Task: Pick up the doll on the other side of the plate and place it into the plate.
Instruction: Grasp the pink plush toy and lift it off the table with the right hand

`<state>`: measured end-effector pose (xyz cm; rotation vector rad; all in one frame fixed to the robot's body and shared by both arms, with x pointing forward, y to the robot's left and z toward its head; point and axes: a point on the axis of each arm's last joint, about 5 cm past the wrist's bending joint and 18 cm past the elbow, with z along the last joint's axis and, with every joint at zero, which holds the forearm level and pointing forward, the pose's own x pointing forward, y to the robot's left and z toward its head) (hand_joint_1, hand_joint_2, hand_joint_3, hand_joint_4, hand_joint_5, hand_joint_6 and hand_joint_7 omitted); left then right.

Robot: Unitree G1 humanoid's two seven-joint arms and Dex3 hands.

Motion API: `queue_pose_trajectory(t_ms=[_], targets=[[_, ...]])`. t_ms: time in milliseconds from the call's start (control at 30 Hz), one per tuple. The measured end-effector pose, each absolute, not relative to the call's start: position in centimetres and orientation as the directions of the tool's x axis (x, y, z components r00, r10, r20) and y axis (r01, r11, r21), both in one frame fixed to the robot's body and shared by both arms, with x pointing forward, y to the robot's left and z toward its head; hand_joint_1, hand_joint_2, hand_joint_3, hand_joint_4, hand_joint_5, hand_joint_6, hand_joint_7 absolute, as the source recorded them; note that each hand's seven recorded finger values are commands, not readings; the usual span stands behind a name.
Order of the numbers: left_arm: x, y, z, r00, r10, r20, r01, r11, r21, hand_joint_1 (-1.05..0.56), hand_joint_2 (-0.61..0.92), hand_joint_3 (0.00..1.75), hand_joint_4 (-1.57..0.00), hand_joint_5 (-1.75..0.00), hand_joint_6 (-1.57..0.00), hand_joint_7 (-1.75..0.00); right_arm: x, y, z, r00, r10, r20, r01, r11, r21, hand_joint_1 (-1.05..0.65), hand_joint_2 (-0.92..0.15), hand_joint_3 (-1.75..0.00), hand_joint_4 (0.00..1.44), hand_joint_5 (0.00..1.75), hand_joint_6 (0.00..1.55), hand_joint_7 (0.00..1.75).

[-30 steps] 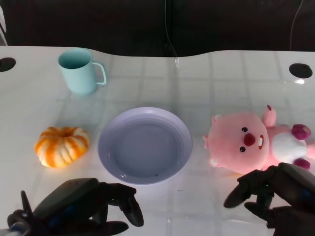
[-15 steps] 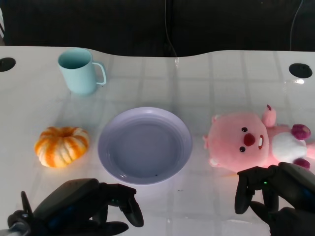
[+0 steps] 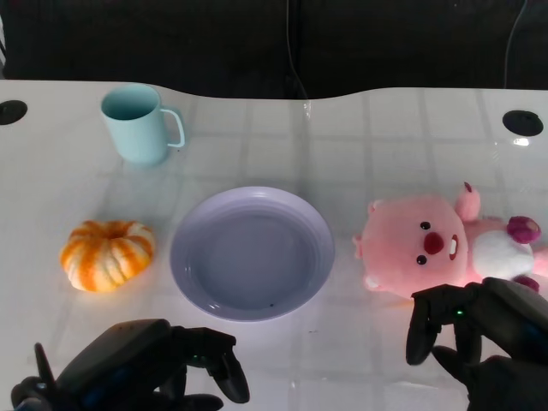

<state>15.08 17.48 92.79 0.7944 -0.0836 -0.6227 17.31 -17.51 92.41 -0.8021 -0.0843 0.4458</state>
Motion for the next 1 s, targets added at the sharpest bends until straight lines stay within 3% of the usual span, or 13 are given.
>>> queue_pose_trajectory(t_ms=[33, 167, 333, 667, 1000], targets=[[15.1, 17.5, 92.8, 0.819, -0.552, -0.157, 0.491, 0.533, 0.689, -0.15, 0.92, 0.33, -0.68, -1.60, -0.78, -0.85, 17.3, -17.5, 92.4, 0.910, 0.407, -0.083, -0.341, 0.617, -0.709, -0.07, -0.71, -0.51, 0.73, 1.17, 0.83, 0.58], [15.1, 17.5, 92.8, 0.819, -0.552, -0.157, 0.491, 0.533, 0.689, -0.14, 0.92, 0.34, -0.69, -1.57, -0.79, -0.85, 17.3, -17.6, 92.5, 0.935, 0.356, 0.005, -0.250, 0.666, -0.703, -0.17, -0.85, -0.21, 0.59, 0.85, 0.73, 0.24], [15.1, 17.5, 92.8, 0.819, -0.551, -0.157, 0.491, 0.533, 0.689, -0.15, 0.92, 0.36, -0.68, -1.57, -0.76, -0.84, 17.4, -17.9, 92.5, 0.946, 0.312, 0.090, -0.150, 0.665, -0.732, -0.37, -0.92, -0.08, 0.38, 0.60, 0.53, 0.04], [15.1, 17.4, 92.7, 0.824, -0.541, -0.167, 0.491, 0.536, 0.687, -0.15, 0.92, 0.36, -0.68, -1.57, -0.77, -0.84, 18.2, -19.3, 93.4, 0.974, 0.198, 0.108, -0.023, 0.563, -0.826, -0.57, -0.91, -0.01, 0.04, 0.45, 0.26, 0.00], [15.1, 17.2, 92.7, 0.823, -0.543, -0.166, 0.493, 0.538, 0.684, -0.16, 0.92, 0.33, -0.69, -1.54, -0.79, -0.84, 19.4, -19.8, 94.8, 0.994, 0.107, 0.022, -0.023, 0.399, -0.917, -0.61, -0.87, 0.00, 0.00, 0.43, 0.22, 0.01]])
